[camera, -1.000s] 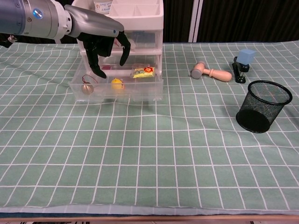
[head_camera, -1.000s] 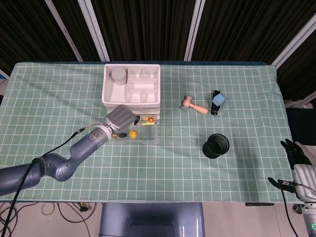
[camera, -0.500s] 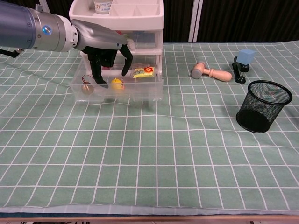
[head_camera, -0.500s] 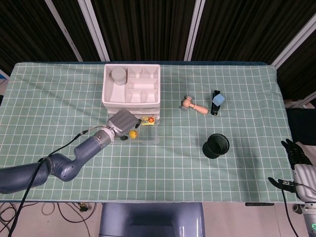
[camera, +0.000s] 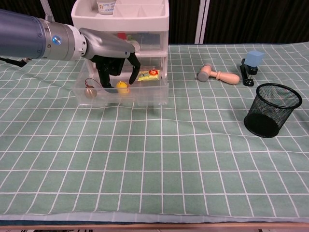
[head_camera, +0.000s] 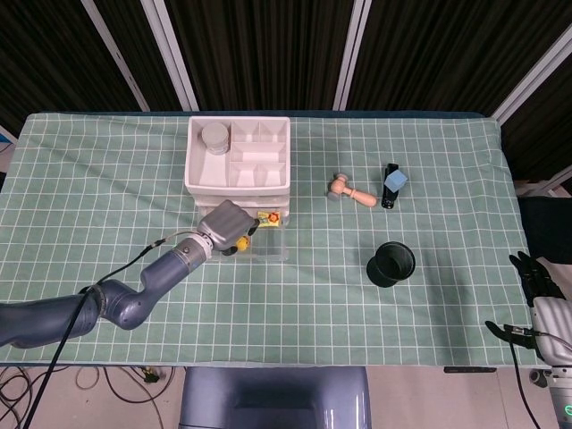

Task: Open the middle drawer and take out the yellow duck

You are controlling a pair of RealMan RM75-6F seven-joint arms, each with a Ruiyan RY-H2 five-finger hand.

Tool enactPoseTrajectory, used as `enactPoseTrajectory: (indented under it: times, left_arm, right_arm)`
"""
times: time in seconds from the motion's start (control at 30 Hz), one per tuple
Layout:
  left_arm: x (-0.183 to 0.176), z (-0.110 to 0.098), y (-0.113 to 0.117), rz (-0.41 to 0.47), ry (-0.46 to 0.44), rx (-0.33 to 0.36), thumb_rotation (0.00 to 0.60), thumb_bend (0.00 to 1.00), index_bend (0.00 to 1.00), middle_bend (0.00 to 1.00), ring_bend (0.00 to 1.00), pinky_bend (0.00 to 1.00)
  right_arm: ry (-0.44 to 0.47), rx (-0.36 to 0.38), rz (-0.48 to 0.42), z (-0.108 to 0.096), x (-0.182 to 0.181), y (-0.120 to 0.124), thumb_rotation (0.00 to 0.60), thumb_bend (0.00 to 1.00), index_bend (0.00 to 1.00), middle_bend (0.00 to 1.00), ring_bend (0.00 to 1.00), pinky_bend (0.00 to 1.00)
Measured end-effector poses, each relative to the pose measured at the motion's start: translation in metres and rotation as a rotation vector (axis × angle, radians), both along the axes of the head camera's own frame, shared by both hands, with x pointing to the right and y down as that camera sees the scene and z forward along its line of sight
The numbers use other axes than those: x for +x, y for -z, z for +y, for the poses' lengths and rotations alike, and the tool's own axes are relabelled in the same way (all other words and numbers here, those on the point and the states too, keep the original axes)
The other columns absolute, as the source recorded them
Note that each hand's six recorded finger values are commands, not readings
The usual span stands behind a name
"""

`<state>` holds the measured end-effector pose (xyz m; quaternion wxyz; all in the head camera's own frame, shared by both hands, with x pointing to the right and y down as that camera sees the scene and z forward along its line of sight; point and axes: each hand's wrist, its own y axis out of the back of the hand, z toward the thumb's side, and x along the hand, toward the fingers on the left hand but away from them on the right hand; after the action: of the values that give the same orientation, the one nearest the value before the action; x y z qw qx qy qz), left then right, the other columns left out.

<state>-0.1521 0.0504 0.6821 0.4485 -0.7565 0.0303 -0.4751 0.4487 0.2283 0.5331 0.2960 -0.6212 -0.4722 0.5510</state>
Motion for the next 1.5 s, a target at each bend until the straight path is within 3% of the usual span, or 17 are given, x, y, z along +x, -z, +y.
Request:
enactPoseTrajectory:
  times: [0.37,0.6,0.87,1.07,1.3,1.5]
  left_arm:
    - [0.002,0.002,-0.003,0.001,0.002,-0.010,0.600,0.34,0.51,1.00,1.00,1.00]
    - [0.001,-0.003,0.004,0.013,0.012,0.009,0.600,0.35,0.53,1.00,1.00,1.00]
    - [0.009,-0.010,0.024,0.060,0.022,0.046,0.600,0.36,0.53,1.00,1.00,1.00]
    - [0.019,-0.008,0.053,0.130,0.022,0.077,0.600,0.36,0.53,1.00,1.00,1.00]
    - [0.026,0.018,0.084,0.198,-0.021,0.073,0.600,0.36,0.53,1.00,1.00,1.00]
    - [0.019,0.060,0.090,0.197,-0.075,0.012,0.600,0.36,0.53,1.00,1.00,1.00]
  right_arm:
    - [-0.004,-0.001,-0.003,0.000,0.000,0.000,0.600,0.00,0.00,0.00,0.00,0.21]
    - [-0.004,-0.002,-0.005,0.000,0.000,0.000,0.600,0.00,0.00,0.00,0.00,0.21]
    - [-0.006,-0.004,-0.008,0.000,0.000,0.000,0.600,0.00,0.00,0.00,0.00,0.21]
    - [-0.005,-0.003,-0.009,0.001,0.000,0.000,0.600,0.00,0.00,0.00,0.00,0.21]
    - [-0.006,-0.003,-0.008,0.000,0.000,0.000,0.600,0.00,0.00,0.00,0.00,0.21]
    - [-0.009,-0.001,-0.010,0.001,0.000,0.001,0.600,0.00,0.00,0.00,0.00,0.21]
